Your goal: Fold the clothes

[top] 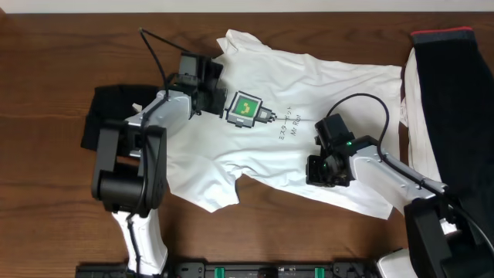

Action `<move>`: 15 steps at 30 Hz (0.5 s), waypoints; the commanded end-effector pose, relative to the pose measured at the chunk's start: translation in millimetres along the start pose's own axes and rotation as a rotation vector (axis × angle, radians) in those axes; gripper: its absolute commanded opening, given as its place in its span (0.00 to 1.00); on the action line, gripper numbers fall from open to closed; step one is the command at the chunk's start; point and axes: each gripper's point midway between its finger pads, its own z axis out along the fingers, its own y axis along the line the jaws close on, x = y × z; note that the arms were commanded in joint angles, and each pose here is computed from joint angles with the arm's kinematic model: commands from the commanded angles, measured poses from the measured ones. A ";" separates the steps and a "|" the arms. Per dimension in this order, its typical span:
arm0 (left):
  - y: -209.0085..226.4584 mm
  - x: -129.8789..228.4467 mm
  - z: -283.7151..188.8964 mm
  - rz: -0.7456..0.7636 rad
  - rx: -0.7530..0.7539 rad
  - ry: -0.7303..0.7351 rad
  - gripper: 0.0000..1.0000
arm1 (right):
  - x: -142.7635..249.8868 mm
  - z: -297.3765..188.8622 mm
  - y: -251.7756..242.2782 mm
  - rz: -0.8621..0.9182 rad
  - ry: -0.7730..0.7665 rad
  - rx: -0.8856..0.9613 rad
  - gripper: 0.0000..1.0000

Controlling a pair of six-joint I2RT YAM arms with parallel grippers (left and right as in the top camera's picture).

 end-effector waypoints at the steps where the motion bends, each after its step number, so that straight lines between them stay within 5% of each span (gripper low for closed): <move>1: 5.0 3.2 8.3 0.020 -0.008 0.012 0.56 | 35.0 18.3 -24.0 -0.004 0.135 0.107 0.01; 15: 25.0 -3.8 8.4 0.036 -0.094 -0.008 0.56 | 83.6 11.9 -24.2 -0.078 0.284 0.202 0.01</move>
